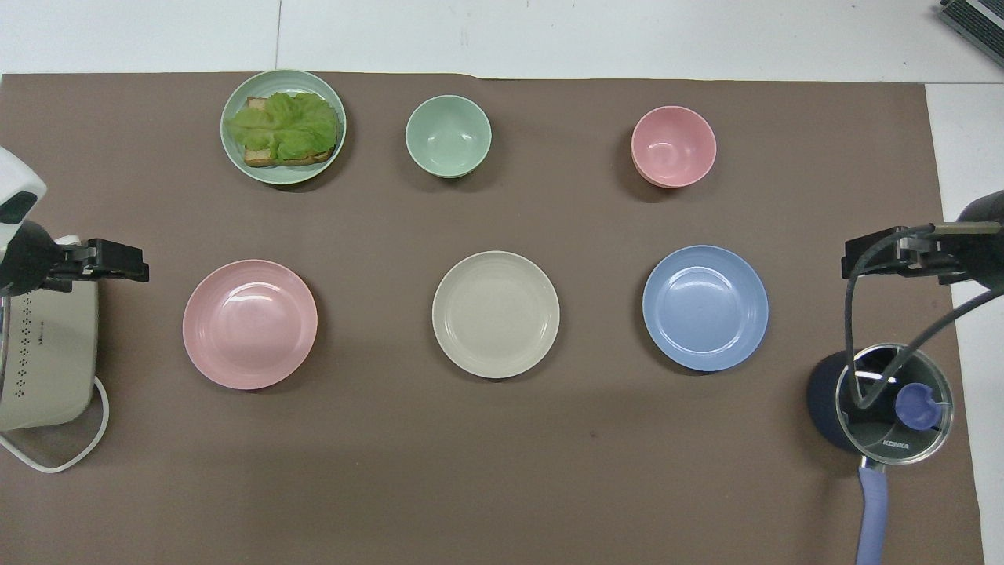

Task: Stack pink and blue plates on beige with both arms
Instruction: 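Reach the left gripper to the pink plate rim and grasp it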

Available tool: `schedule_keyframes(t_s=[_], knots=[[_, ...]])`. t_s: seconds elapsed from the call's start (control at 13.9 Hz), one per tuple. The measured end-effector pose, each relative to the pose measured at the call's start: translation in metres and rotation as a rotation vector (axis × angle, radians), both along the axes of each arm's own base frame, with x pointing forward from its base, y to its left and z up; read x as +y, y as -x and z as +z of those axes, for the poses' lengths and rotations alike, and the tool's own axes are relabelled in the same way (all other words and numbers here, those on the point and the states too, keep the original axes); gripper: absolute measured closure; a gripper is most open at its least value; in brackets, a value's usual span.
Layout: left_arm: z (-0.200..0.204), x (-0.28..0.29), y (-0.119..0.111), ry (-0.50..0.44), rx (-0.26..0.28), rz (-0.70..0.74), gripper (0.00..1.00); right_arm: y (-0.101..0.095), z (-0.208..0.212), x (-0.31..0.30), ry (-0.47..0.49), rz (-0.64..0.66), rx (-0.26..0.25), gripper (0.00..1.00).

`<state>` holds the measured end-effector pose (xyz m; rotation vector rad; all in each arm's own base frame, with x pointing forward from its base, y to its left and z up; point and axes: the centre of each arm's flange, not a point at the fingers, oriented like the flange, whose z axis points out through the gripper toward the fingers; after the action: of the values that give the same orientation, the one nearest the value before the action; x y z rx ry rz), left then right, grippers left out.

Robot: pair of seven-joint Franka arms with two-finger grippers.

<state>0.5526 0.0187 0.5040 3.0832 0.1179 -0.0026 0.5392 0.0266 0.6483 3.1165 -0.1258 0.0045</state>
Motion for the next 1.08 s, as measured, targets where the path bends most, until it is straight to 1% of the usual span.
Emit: schedule_keyframes(t_s=[0.22, 0.36, 0.58, 0.72, 0.94, 1.08], knots=[[-0.053, 0.004, 0.001, -0.004, -0.008, 0.008, 0.0, 0.0, 0.0, -0.001, 0.0, -0.001, -0.002, 0.0], [-0.09, 0.002, 0.006, -0.015, -0.003, -0.003, 0.0, 0.0, 0.0, -0.002, 0.0, -0.003, -0.003, 0.0], [-0.136, 0.002, 0.012, -0.031, 0.038, -0.03, 0.0, -0.001, 0.0, -0.002, 0.0, -0.004, -0.005, 0.0], [-0.151, 0.002, 0.012, -0.028, 0.051, -0.043, 0.0, -0.001, 0.001, -0.003, 0.0, -0.005, -0.007, 0.0], [-0.168, 0.003, 0.01, -0.025, 0.054, -0.049, 0.0, -0.001, 0.001, -0.003, -0.001, -0.005, -0.01, 0.0], [-0.175, 0.003, 0.008, -0.024, 0.047, -0.057, 0.0, -0.001, 0.001, -0.003, -0.001, -0.005, -0.012, 0.0]])
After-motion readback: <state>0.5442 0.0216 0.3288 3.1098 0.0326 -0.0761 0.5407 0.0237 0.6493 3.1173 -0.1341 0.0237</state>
